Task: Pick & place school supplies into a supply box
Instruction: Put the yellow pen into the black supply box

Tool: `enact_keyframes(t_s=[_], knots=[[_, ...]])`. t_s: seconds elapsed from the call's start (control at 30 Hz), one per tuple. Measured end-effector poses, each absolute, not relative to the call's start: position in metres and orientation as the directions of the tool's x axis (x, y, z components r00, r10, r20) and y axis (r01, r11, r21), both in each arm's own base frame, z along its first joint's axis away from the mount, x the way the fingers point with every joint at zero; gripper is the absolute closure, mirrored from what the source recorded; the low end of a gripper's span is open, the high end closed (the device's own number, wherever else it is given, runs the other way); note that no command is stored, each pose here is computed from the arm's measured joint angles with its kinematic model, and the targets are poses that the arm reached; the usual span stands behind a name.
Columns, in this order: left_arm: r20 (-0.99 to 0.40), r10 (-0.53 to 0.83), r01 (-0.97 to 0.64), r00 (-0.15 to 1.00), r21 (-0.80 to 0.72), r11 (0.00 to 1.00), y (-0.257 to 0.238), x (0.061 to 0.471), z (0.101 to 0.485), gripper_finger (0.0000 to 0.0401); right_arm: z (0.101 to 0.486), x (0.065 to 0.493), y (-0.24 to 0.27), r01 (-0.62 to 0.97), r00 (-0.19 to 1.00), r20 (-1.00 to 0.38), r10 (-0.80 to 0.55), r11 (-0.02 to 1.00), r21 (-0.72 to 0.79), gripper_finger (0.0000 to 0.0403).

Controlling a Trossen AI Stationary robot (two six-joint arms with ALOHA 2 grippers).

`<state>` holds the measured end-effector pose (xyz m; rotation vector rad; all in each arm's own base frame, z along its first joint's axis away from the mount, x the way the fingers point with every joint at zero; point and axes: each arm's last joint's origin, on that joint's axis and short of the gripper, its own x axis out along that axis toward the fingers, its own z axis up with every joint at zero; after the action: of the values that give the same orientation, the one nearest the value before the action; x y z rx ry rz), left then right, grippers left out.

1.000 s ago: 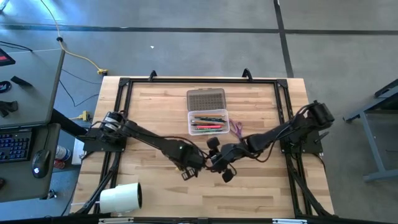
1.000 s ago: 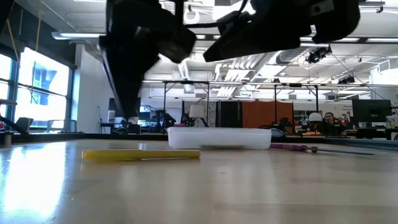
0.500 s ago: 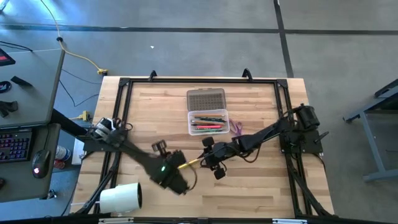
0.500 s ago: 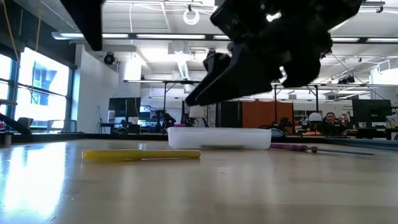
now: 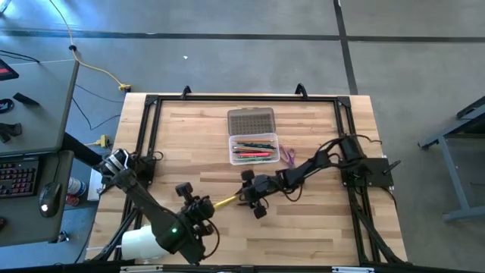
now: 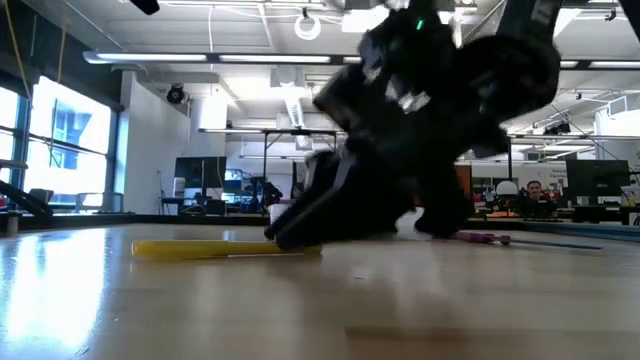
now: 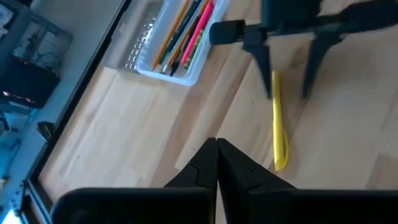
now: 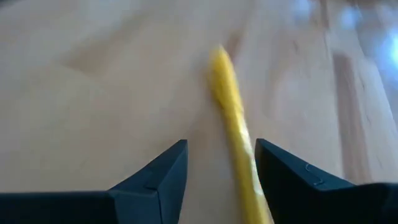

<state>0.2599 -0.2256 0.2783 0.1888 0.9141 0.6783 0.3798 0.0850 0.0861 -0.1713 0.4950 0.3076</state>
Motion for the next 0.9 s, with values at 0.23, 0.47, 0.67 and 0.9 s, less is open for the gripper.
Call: enact_keyframes(t_s=[0.23, 0.47, 0.67, 0.9], knots=[[-0.658, 0.617, -0.487, 0.432, 0.406, 0.774, -0.226, 0.26, 0.279, 0.0366, 0.059, 0.384, 0.068, -0.299, 0.824, -0.515, 0.236, 0.953, -0.042, 0.0231], [-0.644, 0.618, -0.502, 0.451, 0.389, 0.772, -0.227, 0.261, 0.279, 0.035, 0.049, 0.383, 0.068, -0.311, 0.814, -0.533, 0.231, 0.948, -0.065, 0.0279], [-0.648, 0.597, -0.514, 0.473, 0.348, 0.784, -0.23, 0.264, 0.278, 0.0352, 0.062, 0.385, 0.068, -0.31, 0.831, -0.499, 0.245, 0.949, -0.051, 0.0386], [-0.663, 0.565, -0.499, 0.491, 0.318, 0.806, -0.233, 0.267, 0.277, 0.0356, 0.132, 0.377, 0.079, -0.249, 0.892, -0.427, 0.151, 0.951, -0.184, 0.0382]])
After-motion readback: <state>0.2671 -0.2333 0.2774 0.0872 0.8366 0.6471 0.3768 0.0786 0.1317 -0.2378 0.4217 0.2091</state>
